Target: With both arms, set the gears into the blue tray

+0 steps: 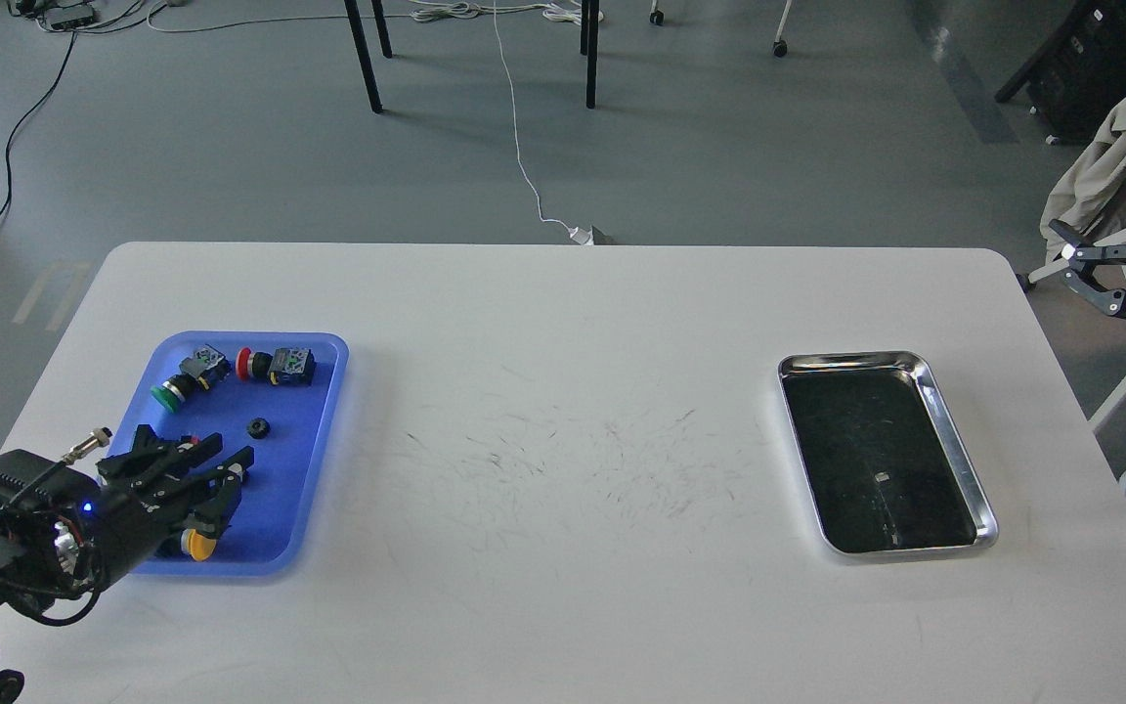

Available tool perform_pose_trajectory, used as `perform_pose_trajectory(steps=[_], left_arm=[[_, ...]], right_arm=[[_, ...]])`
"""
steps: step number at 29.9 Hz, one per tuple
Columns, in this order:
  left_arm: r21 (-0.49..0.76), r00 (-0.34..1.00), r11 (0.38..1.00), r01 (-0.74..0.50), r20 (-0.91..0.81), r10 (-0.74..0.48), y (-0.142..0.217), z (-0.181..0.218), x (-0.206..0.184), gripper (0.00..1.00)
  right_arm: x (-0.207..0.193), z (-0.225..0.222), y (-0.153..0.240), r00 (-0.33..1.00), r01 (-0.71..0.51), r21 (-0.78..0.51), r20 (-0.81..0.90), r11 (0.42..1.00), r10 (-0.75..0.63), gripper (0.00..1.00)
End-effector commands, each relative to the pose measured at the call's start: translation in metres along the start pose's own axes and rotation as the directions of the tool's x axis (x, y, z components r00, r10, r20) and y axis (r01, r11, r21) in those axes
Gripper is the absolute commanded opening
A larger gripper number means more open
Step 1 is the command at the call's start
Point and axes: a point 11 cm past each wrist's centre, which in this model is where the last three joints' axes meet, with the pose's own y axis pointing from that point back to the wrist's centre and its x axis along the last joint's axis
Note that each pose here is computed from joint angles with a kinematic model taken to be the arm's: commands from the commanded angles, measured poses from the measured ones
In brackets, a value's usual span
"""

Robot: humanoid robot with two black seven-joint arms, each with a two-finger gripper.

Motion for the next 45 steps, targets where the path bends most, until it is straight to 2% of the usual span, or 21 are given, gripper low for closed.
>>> perform_pose_trajectory(steps=[1,6,12,15,18,22,26,28,30,33,37,40,45], left_arm=[[0.009,1.0,1.0,-0.014,-0.014,0.014,-0.001,-0.002,0.005,0.81],[0.025,0.995,0.996,-0.087,-0.042,0.088,-0.01,-0.007,0.037,0.87],[0.053,0.955,0.96,-0.274,-0.102,0.279,-0.034,-0.016,0.13,0.91],[0.096,0.909,0.934,-0.345,-0.214,0.358,-0.045,-0.021,0.181,0.92],[0.123,0.811,0.905,-0.407,-0.407,0.42,-0.07,-0.008,0.225,0.94],[0.21,0.662,0.882,-0.422,-0.593,0.458,-0.105,-0.004,0.249,0.96],[0.269,0.403,0.886,-0.377,-0.814,0.418,-0.142,0.009,0.259,0.96],[0.312,0.244,0.884,-0.349,-0.881,0.407,-0.156,0.008,0.262,0.96],[0.292,0.148,0.899,-0.327,-0.923,0.354,-0.165,0.011,0.265,0.96],[0.216,0.067,0.927,-0.308,-0.967,0.248,-0.172,0.017,0.259,0.96],[0.169,0.051,0.926,-0.338,-0.979,0.198,-0.171,0.017,0.26,0.96],[0.128,-0.015,0.925,-0.358,-0.991,0.131,-0.168,0.014,0.264,0.96],[0.139,-0.134,0.916,-0.375,-0.986,0.095,-0.161,-0.008,0.26,0.97]], right_arm=[[0.0,0.0,0.0,1.0,0.001,0.0,0.0,1.0,-0.001,0.97],[-0.001,-0.001,0.0,1.0,0.004,0.001,0.0,1.0,-0.004,0.97],[-0.003,-0.009,-0.002,1.0,0.009,0.023,0.002,1.0,-0.009,0.97],[-0.004,-0.013,-0.002,1.0,0.01,0.037,0.002,0.999,-0.01,0.97],[-0.006,-0.016,-0.004,1.0,0.018,0.048,0.006,0.999,-0.019,0.97],[-0.009,-0.018,-0.006,1.0,0.023,0.068,0.018,0.997,-0.024,0.97],[-0.018,-0.018,-0.014,0.997,0.049,0.094,0.048,0.994,-0.054,0.97],[-0.022,-0.016,-0.018,0.996,0.058,0.104,0.065,0.993,-0.065,0.97],[-0.025,-0.014,-0.022,0.994,0.063,0.111,0.078,0.992,-0.072,0.97],[-0.027,-0.008,-0.026,0.994,0.046,0.111,0.098,0.993,-0.057,0.97],[-0.027,-0.002,-0.031,0.989,0.008,0.115,0.148,0.993,-0.025,0.97],[-0.03,0.004,-0.035,0.982,0.001,0.114,0.185,0.993,-0.022,0.97],[-0.041,0.008,-0.039,0.967,0.015,0.093,0.252,0.996,-0.038,0.97]])
